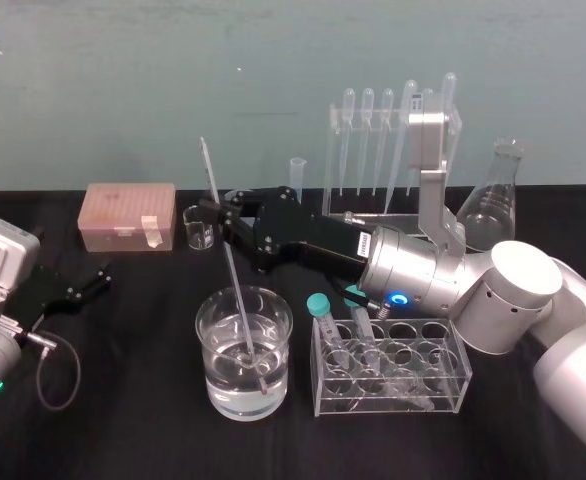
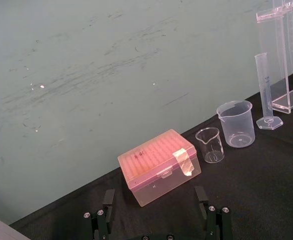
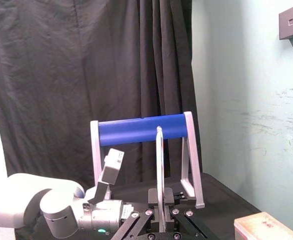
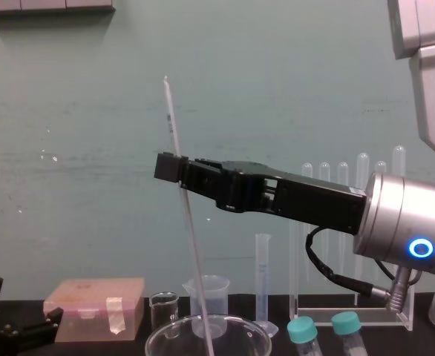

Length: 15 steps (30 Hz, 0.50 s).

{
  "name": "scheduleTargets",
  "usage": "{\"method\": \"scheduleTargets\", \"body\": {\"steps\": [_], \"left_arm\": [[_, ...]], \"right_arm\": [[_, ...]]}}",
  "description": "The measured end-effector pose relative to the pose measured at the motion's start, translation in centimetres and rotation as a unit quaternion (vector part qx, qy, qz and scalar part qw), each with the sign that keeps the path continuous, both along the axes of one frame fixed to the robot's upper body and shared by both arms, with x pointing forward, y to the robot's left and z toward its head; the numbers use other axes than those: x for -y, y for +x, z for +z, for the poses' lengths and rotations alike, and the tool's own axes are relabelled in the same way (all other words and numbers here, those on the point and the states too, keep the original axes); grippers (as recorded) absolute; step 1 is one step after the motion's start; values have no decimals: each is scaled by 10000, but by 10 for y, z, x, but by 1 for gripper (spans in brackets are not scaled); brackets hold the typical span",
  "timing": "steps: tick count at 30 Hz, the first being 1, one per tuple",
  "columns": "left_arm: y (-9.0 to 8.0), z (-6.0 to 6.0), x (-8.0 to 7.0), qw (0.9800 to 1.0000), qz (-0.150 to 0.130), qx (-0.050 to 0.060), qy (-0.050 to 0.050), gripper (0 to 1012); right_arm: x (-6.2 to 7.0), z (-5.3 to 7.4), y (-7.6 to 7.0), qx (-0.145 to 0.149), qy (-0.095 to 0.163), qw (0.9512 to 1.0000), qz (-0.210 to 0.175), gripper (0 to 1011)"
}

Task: Hold the thermometer with one hand and immerse one end into the beaker, then reinsert it into the test tube rack.

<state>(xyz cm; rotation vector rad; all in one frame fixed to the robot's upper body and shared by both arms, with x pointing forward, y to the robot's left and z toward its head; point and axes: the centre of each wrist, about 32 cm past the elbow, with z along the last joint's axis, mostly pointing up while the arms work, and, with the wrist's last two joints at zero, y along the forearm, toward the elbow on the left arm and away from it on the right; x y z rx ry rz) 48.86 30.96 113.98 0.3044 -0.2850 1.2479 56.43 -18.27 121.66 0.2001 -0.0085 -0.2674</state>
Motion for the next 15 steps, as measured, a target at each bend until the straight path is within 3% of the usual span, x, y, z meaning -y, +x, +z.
{"method": "scheduleTargets", "body": {"steps": [15], "left_arm": [[0,0,0,10000,0,0,1,1008]], "right_arm": [[-1,0,-1,6,7,10000,15,57]]}}
